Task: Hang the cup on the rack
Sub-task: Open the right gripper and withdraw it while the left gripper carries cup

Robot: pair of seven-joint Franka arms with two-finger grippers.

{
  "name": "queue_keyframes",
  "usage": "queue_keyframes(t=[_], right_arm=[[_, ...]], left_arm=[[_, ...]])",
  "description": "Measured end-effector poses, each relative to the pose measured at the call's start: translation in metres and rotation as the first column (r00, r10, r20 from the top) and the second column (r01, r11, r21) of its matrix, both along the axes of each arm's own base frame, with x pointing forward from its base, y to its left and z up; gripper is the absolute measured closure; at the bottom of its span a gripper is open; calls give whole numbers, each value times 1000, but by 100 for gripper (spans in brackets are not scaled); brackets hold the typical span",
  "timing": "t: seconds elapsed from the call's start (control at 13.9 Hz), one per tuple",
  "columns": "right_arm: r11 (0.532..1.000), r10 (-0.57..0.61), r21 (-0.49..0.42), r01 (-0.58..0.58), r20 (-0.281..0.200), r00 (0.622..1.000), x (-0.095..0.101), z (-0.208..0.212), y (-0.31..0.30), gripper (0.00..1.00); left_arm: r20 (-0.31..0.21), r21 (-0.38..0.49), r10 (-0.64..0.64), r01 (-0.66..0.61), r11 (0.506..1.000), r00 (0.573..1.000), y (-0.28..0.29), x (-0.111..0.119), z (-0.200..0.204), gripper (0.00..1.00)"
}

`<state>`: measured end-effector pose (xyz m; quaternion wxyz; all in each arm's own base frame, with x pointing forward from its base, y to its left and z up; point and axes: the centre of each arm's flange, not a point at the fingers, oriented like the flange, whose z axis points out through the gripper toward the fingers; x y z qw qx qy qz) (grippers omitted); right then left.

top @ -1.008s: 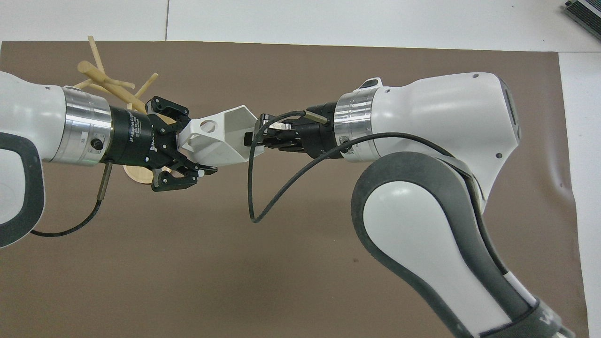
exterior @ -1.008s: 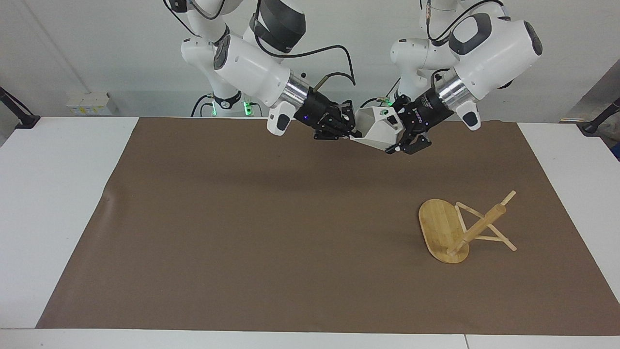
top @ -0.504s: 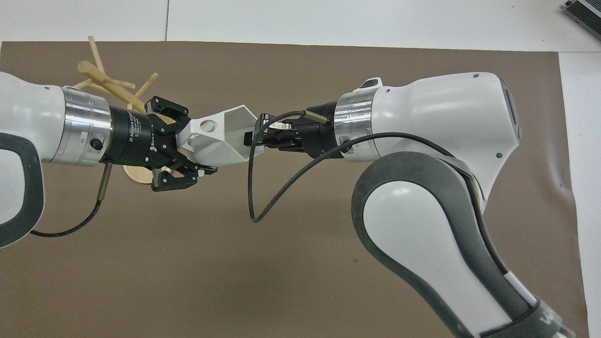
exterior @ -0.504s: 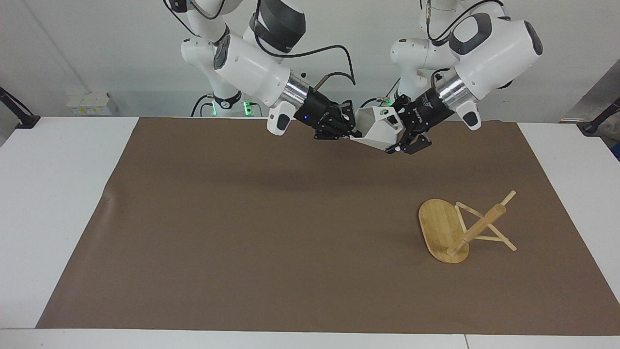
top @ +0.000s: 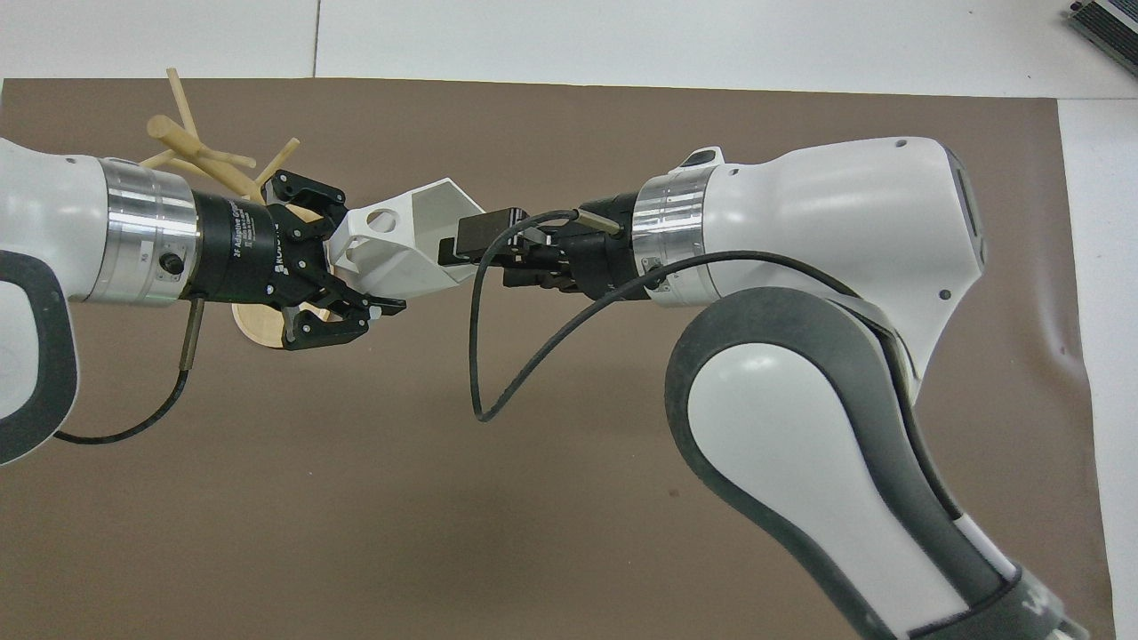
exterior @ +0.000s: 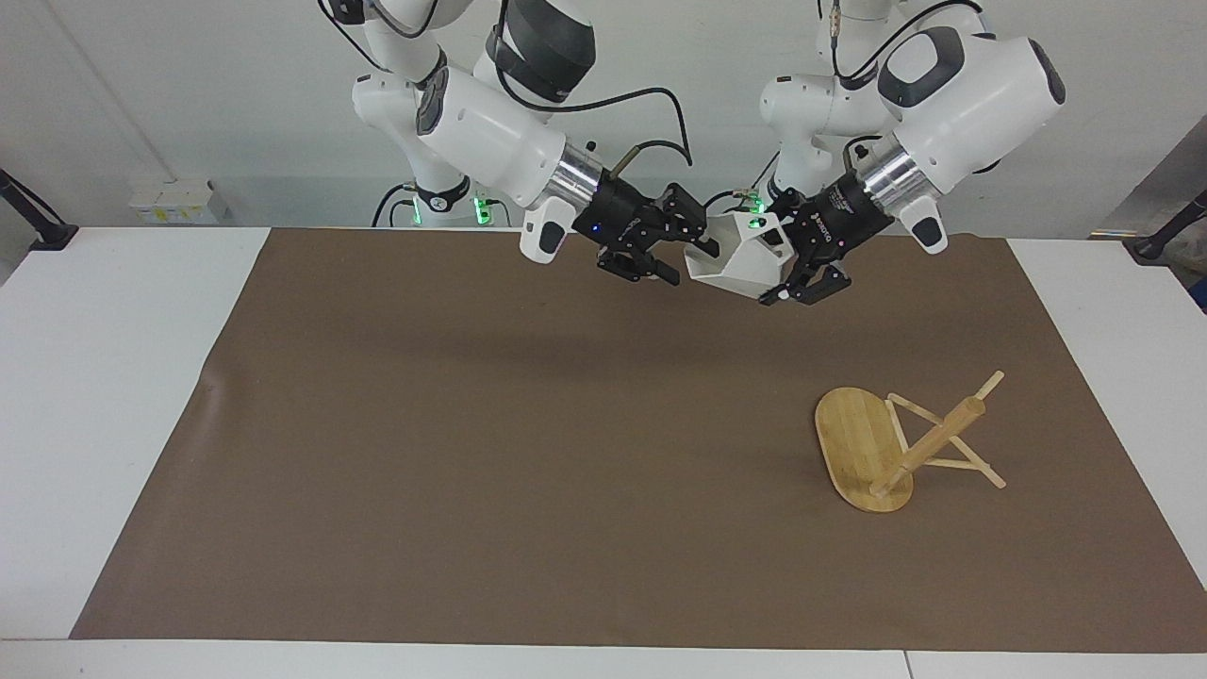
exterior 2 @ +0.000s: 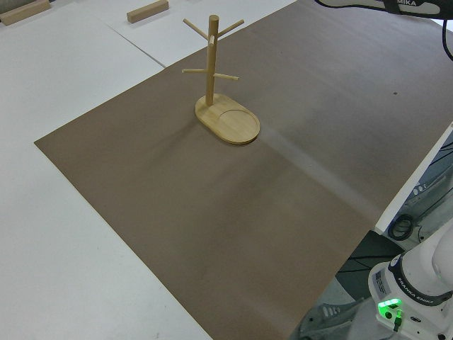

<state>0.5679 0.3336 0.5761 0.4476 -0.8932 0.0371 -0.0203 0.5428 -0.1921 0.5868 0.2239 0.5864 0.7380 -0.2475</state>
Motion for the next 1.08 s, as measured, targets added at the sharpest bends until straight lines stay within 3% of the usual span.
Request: queue_keyframes(t=[0.07,0.14,0.29,0.58,0.72,0.94,1.08], right_arm=[[1000,-1,0,1,1,1000,0,0,0,4],[1000,-2,0,2,3,1000,0,1,-1,0],[999,2,-33,-1,30,1000,0,3,-3,0],[963,75,-267,-25,178,981,0,10,-16,0],[935,77,-354,4,214,974,9,10,-40,0],[911,18,-409,52,167,986,29,5,-106,0],[871,1,-486,74,152,988,37,3,-151,0]], left_arm=[[2,1,13,-13,1000,1000,1,1,-3,33],[3,2,33,-33,999,999,3,2,-7,33],[-4,4,87,-87,996,996,8,1,-18,33],[-37,9,233,-233,972,972,25,5,-37,33],[-64,19,319,-318,948,946,41,10,-55,33],[-130,39,450,-449,893,884,51,19,-78,33],[-170,59,529,-527,848,832,60,27,-91,33]])
